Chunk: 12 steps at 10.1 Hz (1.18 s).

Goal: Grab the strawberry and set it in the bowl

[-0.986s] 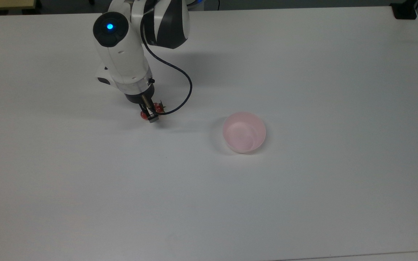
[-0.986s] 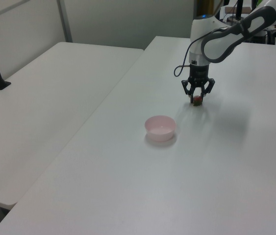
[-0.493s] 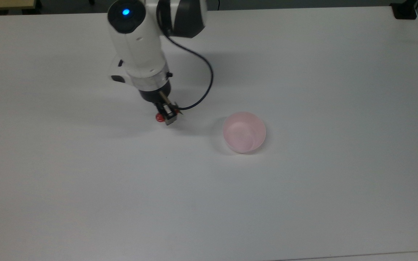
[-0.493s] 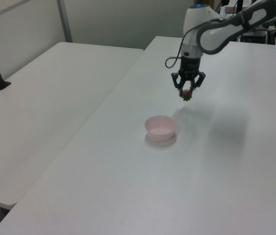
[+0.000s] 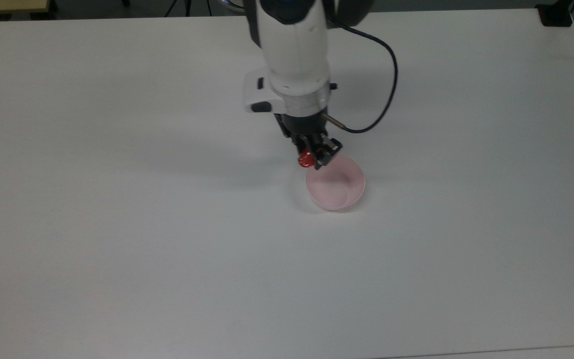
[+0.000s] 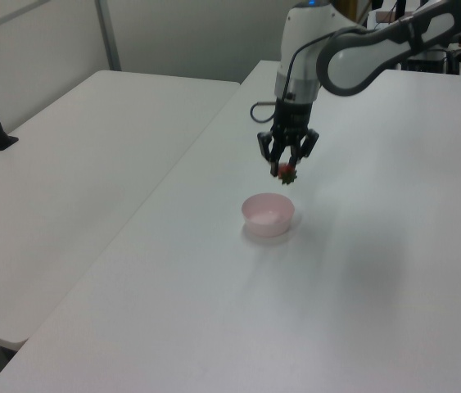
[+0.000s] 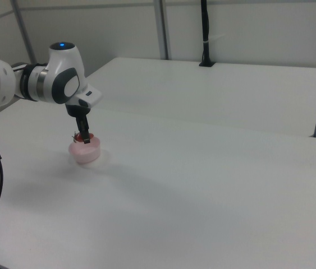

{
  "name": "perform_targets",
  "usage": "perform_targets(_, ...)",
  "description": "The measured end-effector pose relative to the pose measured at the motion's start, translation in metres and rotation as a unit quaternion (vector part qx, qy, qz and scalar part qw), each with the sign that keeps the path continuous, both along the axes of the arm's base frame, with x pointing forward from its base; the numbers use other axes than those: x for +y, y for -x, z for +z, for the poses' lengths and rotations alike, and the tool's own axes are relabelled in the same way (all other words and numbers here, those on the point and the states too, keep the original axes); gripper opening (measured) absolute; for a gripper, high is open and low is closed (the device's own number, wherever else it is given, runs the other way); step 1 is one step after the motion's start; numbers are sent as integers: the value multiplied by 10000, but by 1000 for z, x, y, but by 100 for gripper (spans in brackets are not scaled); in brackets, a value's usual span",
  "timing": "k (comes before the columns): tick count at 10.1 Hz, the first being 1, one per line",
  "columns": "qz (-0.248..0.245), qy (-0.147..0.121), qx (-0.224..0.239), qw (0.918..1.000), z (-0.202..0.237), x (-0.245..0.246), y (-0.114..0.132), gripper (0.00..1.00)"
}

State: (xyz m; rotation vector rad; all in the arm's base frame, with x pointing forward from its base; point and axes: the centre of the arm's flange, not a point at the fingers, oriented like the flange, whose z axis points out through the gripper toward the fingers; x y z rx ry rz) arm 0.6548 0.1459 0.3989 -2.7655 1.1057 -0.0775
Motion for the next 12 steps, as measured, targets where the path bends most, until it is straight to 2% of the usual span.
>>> perform_targets(3, -87, -103, 49, 9999, -15, 25, -15, 46)
perform_targets(4, -147, -140, -6, 9998, -14, 26, -23, 55)
perform_targets(5, -153, -157, 11, 9998, -18, 30, -26, 57)
perform_targets(7, -99, -97, 51, 9999, -27, 39, -25, 90)
perform_targets(8, -112, -88, 3, 9999, -22, 39, -27, 94)
perform_targets(10, -315, -61, -204, 9993, 23, 10, -34, 100)
perform_targets(12, -315, 141, -127, 9993, 91, -47, -18, 100)
